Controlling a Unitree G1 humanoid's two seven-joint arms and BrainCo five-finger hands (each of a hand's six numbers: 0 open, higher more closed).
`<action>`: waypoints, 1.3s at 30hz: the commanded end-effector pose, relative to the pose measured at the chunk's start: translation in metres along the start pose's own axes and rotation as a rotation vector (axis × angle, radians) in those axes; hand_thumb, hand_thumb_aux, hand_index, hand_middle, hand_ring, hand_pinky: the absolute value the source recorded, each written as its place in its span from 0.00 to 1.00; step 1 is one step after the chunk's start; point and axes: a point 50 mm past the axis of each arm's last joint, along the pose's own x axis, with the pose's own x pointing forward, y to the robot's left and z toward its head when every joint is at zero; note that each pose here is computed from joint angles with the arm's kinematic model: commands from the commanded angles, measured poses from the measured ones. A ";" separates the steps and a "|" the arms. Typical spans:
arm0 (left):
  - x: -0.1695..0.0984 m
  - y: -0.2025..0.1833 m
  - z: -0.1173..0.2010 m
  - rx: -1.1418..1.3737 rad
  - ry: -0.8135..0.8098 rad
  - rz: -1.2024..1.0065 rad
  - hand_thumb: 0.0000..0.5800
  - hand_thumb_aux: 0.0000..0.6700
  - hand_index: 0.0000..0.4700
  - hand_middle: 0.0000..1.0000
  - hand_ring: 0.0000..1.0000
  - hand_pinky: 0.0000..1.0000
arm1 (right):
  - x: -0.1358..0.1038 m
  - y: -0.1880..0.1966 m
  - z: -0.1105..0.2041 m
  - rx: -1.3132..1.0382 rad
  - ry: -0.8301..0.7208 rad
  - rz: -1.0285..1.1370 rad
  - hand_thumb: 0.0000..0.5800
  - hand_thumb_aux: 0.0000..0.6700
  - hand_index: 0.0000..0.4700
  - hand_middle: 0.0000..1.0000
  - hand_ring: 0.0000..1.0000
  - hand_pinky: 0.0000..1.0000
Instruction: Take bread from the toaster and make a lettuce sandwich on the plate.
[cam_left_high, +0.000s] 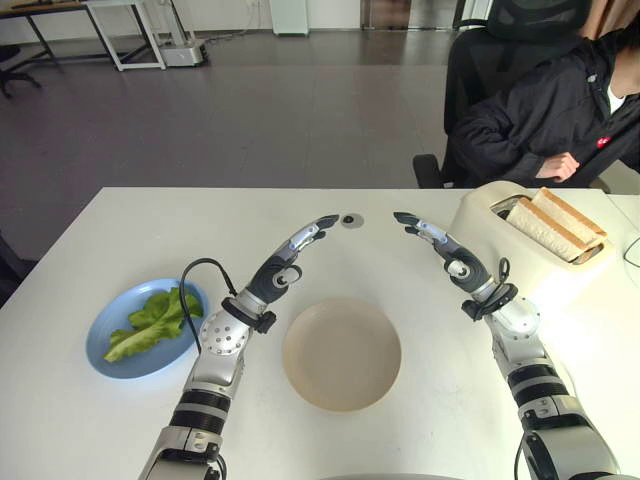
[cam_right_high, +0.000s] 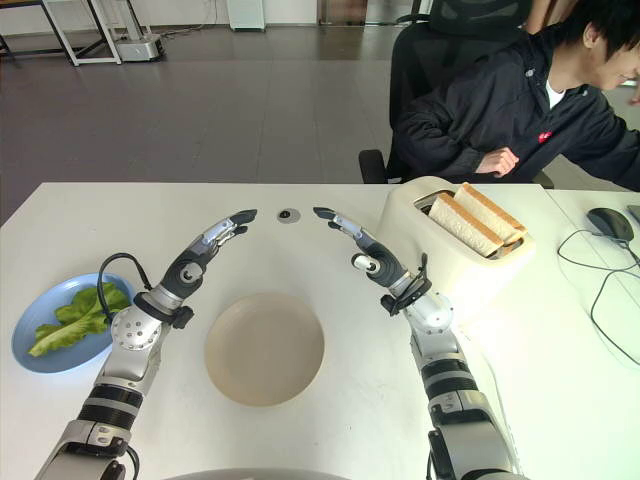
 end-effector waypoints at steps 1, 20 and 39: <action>-0.008 0.002 -0.003 -0.039 0.025 0.013 0.00 0.00 0.00 0.00 0.00 0.00 | -0.001 -0.003 0.001 0.016 -0.007 0.011 0.00 0.00 0.00 0.00 0.00 0.00; -0.015 0.008 -0.002 -0.044 0.033 0.029 0.00 0.00 0.00 0.00 0.00 0.00 | -0.003 -0.002 0.001 0.028 -0.007 0.034 0.00 0.00 0.00 0.00 0.00 0.00; -0.005 0.000 -0.004 -0.035 0.026 -0.002 0.00 0.00 0.00 0.00 0.00 0.00 | -0.084 -0.181 0.092 -0.799 0.557 -0.333 0.00 0.00 0.00 0.00 0.00 0.00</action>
